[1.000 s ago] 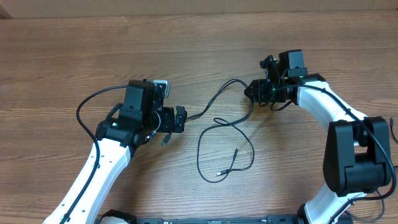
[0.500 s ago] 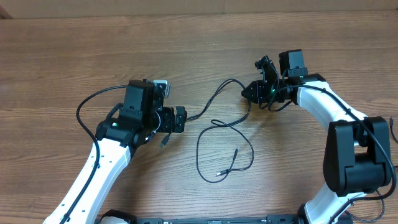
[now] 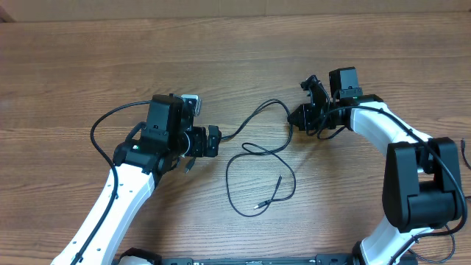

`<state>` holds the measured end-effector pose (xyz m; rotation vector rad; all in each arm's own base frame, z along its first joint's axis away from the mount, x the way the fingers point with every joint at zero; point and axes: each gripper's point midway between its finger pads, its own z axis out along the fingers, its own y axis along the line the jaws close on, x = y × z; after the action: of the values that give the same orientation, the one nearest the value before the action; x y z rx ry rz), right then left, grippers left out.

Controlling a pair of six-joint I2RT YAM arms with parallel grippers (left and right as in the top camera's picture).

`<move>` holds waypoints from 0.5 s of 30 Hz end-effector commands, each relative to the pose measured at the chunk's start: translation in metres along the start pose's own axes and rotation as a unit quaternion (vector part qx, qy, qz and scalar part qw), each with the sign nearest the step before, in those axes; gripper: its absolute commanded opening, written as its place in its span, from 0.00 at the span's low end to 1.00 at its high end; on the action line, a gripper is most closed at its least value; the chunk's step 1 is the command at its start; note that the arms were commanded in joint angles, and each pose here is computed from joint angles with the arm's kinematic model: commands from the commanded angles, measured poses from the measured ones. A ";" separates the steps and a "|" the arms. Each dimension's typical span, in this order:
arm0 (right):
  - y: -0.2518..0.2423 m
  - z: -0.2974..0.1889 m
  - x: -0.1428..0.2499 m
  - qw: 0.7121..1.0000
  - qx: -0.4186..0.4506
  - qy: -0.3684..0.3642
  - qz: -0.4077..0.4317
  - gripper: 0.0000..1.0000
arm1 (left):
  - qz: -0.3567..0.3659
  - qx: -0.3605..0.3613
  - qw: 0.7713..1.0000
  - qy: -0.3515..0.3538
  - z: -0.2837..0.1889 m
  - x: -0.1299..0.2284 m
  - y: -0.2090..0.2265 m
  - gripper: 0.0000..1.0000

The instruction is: Untangle cables

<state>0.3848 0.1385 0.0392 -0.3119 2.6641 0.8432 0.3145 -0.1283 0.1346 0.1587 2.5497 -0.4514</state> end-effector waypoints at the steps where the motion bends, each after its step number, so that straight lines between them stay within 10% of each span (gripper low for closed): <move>1: 0.019 -0.008 -0.004 0.999 -0.039 0.003 0.002 0.04 | 0.010 0.006 1.000 -0.003 -0.001 -0.004 -0.003 1.00; 15: 0.096 -0.134 -0.086 0.994 -0.015 -0.089 -0.063 0.04 | 0.010 0.006 1.000 -0.003 -0.001 -0.004 -0.003 0.99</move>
<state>0.3957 0.1457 0.1518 -0.3274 2.6206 0.8932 0.3145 -0.1283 0.1347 0.1583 2.5493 -0.4516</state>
